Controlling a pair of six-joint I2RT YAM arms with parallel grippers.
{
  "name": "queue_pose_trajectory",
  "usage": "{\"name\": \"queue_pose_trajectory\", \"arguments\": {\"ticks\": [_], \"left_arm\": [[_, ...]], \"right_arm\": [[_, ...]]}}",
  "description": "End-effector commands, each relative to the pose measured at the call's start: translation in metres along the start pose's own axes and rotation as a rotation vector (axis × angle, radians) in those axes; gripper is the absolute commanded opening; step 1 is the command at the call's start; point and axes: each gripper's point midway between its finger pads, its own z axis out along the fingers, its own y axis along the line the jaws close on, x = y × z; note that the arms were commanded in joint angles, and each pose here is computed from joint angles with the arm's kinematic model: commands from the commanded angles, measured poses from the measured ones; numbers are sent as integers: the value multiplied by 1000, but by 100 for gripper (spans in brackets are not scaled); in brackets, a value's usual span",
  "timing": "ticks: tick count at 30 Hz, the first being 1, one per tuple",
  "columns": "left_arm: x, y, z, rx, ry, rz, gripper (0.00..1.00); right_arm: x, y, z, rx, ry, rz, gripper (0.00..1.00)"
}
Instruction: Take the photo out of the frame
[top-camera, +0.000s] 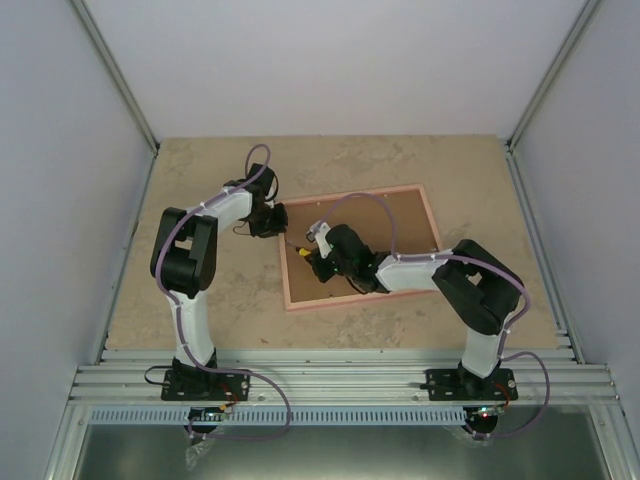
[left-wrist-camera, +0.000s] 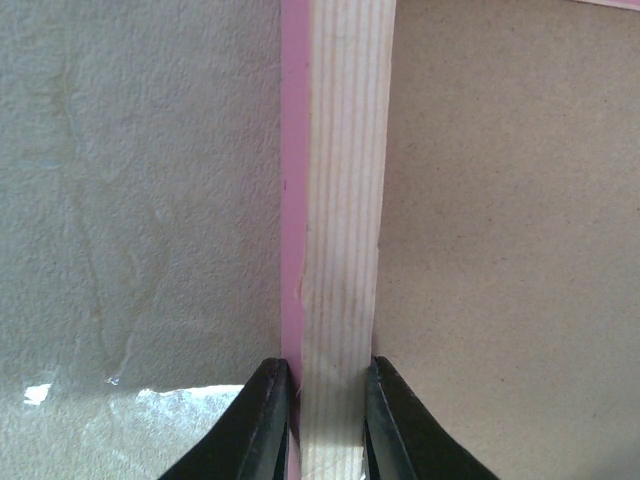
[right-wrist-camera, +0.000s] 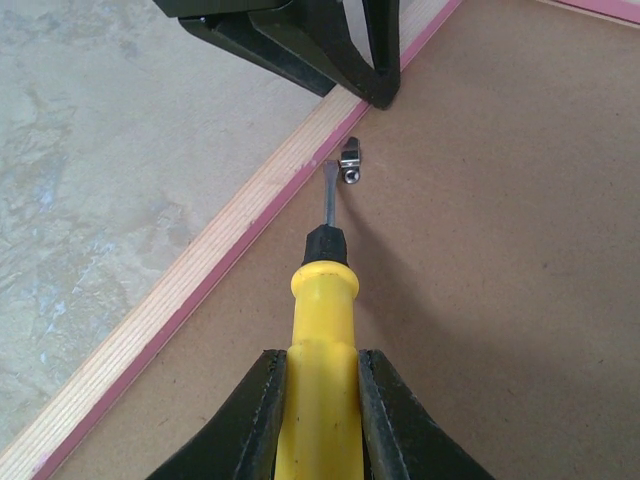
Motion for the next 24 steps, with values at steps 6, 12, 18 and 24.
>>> {"name": "queue_pose_trajectory", "arguments": {"ticks": [6,12,18,24], "left_arm": [[18,6,4,1,66,-23,6],[17,7,4,-11,62,-21,6],[17,9,3,-19,60,-21,6],[16,8,2,-19,56,-21,6]], "right_arm": [[-8,-11,11,75,-27,24,0],[1,-18,4,115,-5,15,1],[10,-26,-6,158,26,20,0],[10,-25,-11,156,34,25,1]]}}
